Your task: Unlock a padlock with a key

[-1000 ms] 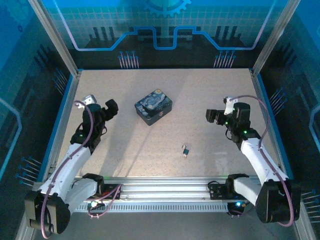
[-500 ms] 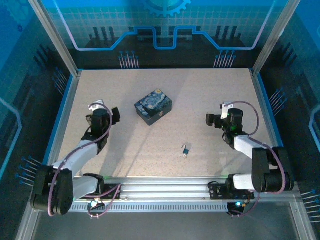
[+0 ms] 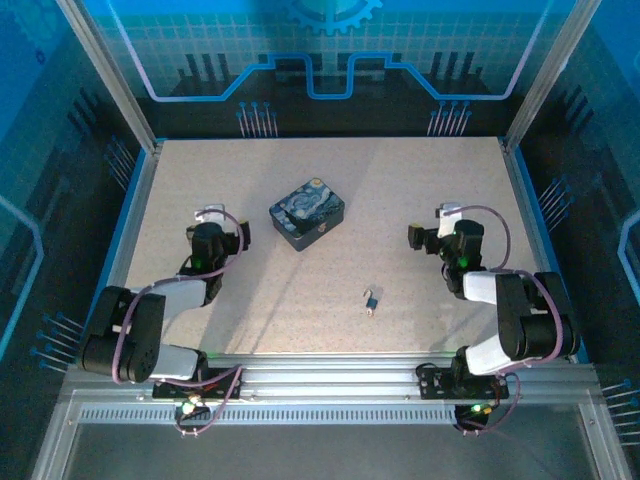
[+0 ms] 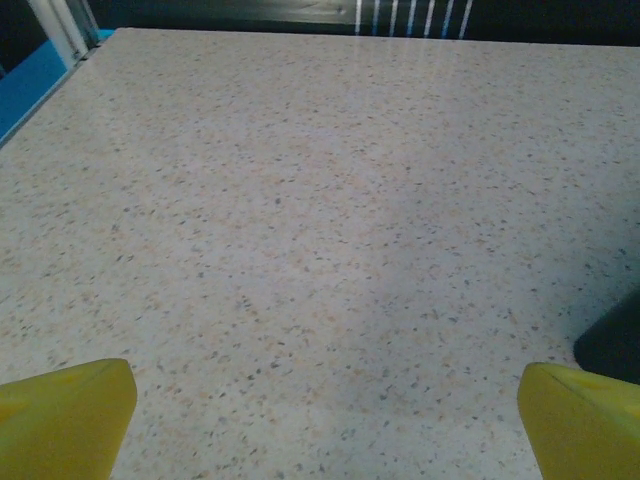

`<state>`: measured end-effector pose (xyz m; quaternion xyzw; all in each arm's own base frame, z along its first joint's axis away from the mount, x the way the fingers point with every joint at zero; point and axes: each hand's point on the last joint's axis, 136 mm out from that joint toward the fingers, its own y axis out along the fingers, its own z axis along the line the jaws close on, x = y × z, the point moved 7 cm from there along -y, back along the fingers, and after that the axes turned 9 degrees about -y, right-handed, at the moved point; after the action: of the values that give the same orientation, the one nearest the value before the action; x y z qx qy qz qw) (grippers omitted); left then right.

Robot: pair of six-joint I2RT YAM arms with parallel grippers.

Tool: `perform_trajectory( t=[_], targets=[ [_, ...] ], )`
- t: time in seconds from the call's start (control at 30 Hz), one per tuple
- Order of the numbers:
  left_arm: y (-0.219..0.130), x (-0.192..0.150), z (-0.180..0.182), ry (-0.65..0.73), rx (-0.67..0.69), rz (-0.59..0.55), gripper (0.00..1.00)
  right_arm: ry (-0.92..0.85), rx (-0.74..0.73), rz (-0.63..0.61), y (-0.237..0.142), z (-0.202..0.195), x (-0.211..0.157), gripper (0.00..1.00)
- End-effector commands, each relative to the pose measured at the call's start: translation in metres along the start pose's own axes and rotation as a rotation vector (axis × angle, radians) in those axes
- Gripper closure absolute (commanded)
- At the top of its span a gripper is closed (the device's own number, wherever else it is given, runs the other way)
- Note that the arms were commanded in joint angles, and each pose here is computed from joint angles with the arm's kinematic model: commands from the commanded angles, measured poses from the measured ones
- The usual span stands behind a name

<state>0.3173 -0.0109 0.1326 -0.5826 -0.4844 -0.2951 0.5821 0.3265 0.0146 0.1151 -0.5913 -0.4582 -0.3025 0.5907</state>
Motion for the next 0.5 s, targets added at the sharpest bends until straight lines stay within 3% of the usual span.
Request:
perform_trajectory(
  t=[0.0,0.13,0.47],
  targets=[
    [0.004,0.006,-0.005,0.038,-0.088,-0.075,0.01,-0.045,0.005,-0.046,0.002,0.003,0.009,0.0],
    [0.015,-0.008,0.006,-0.009,-0.098,-0.073,0.01,-0.055,-0.004,-0.037,0.003,0.004,0.009,0.0],
    [0.02,-0.005,0.012,-0.041,-0.115,-0.052,0.01,-0.08,-0.018,-0.029,0.005,0.008,0.01,0.0]
  ],
)
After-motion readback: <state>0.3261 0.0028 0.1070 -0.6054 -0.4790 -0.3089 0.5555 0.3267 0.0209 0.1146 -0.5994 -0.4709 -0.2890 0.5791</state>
